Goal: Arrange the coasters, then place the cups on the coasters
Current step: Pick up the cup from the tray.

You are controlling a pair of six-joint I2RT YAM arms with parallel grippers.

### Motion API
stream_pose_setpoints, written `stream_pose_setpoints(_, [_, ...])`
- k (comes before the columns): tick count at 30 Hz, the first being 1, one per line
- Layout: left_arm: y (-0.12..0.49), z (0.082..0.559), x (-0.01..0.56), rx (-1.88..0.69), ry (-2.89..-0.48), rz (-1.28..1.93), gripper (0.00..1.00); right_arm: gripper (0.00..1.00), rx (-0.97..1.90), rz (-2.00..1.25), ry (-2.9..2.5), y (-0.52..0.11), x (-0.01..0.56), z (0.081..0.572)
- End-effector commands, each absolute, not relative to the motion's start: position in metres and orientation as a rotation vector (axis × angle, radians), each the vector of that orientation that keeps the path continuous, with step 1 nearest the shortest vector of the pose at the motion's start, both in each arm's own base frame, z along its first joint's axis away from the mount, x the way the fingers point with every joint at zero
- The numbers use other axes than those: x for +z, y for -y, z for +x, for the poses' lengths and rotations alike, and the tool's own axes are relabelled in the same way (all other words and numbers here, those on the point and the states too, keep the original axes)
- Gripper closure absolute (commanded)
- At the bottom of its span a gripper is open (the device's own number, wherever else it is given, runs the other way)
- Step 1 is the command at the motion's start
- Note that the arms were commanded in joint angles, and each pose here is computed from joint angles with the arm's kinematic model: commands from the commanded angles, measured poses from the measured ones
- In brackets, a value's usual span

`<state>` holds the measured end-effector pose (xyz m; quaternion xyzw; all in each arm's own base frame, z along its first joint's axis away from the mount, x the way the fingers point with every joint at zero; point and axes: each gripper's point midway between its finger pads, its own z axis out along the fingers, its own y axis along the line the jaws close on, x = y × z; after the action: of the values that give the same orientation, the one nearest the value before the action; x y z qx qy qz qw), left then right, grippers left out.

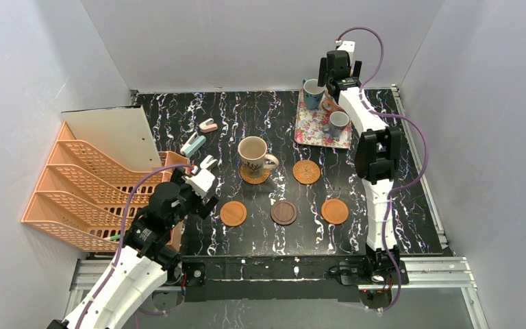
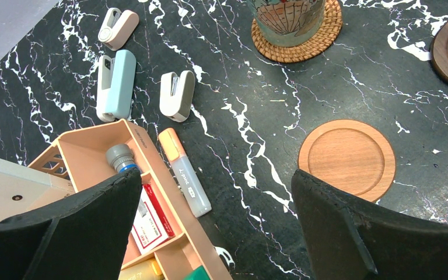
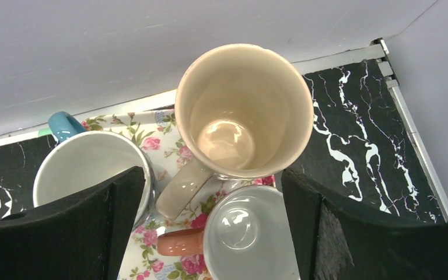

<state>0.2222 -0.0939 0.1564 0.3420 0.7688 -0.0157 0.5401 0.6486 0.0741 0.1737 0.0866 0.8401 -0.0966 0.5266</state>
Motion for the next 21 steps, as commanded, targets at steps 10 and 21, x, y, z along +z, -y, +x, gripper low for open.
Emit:
stream_pose_setpoints(10, [0.092,0.220,0.151,-0.034,-1.841,0.823,0.02,0.08,-0.302,0.218,-1.953,-0.065,0.190,0.658])
stream_pose_setpoints(21, [0.092,0.221,0.151,-0.035,-1.840,0.822,0.02,0.11,-0.307,0.199,-1.974,-0.065,0.182,0.658])
